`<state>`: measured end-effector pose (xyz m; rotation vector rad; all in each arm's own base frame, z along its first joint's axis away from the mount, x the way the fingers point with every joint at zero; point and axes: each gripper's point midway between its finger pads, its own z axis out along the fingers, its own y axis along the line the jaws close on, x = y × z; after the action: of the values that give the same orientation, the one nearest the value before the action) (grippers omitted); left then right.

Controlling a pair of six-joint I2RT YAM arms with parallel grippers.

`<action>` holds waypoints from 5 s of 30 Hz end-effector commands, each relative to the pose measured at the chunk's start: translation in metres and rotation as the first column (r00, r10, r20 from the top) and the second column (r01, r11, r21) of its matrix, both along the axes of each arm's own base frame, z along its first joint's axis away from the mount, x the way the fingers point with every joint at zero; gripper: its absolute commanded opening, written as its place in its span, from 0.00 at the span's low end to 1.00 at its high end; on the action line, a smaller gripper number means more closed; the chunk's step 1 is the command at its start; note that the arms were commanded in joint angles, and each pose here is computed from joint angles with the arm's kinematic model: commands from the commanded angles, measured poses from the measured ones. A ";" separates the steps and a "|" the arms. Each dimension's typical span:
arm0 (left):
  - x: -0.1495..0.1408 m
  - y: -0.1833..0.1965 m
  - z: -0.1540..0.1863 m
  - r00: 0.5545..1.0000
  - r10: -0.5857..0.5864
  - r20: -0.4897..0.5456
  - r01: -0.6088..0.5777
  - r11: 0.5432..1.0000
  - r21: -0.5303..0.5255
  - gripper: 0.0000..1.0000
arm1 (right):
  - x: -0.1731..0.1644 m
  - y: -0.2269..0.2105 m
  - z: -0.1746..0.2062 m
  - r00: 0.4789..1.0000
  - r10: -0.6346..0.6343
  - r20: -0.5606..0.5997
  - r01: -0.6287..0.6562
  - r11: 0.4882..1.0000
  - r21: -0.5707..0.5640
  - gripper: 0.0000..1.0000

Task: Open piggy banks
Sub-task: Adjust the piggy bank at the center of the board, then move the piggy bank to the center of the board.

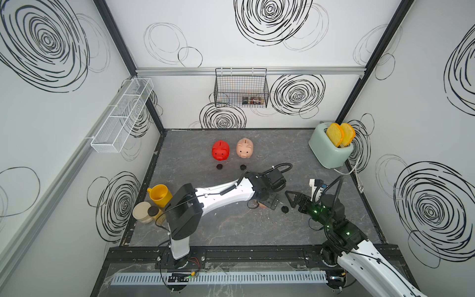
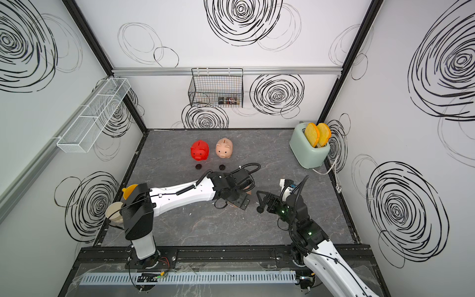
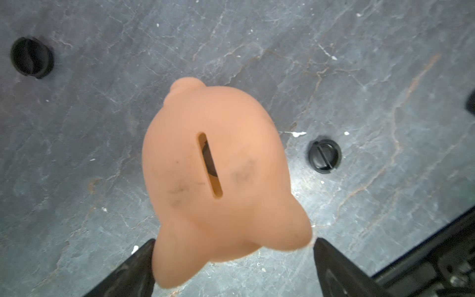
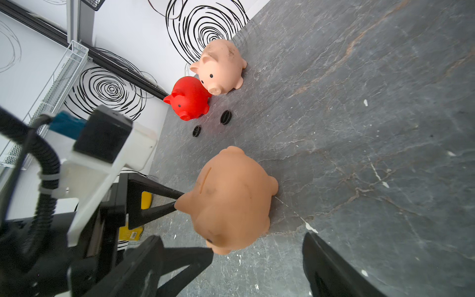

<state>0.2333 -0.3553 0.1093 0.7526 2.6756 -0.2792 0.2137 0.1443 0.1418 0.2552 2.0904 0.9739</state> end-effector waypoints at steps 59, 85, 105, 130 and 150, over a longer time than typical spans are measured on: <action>0.009 0.138 0.063 0.938 0.325 0.122 -0.071 0.525 -0.848 0.96 | 0.015 0.088 -0.017 0.951 -0.047 -0.306 -0.163 0.764 -0.624 0.98; 0.004 0.118 0.047 0.958 0.269 0.099 -0.070 0.552 -0.831 0.96 | -0.002 0.082 -0.038 0.896 -0.149 -0.419 -0.180 0.740 -0.648 0.96; 0.021 0.133 0.034 0.921 0.378 0.093 -0.167 0.599 -0.783 0.96 | 0.008 0.075 -0.039 0.898 -0.156 -0.412 -0.185 0.715 -0.674 0.84; 0.091 0.132 0.051 0.850 0.514 0.111 -0.266 0.603 -0.752 0.96 | 0.163 0.056 -0.033 0.908 -0.218 -0.357 -0.092 0.728 -0.679 0.81; 0.096 0.118 0.045 0.856 0.465 0.227 -0.162 0.658 -0.736 0.96 | 0.257 0.066 -0.051 0.900 -0.220 -0.375 -0.110 0.720 -0.685 0.80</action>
<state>0.3203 -0.2360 0.1440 0.0392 2.0623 -0.8963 0.4769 0.2163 0.1087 0.1713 2.6070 0.0705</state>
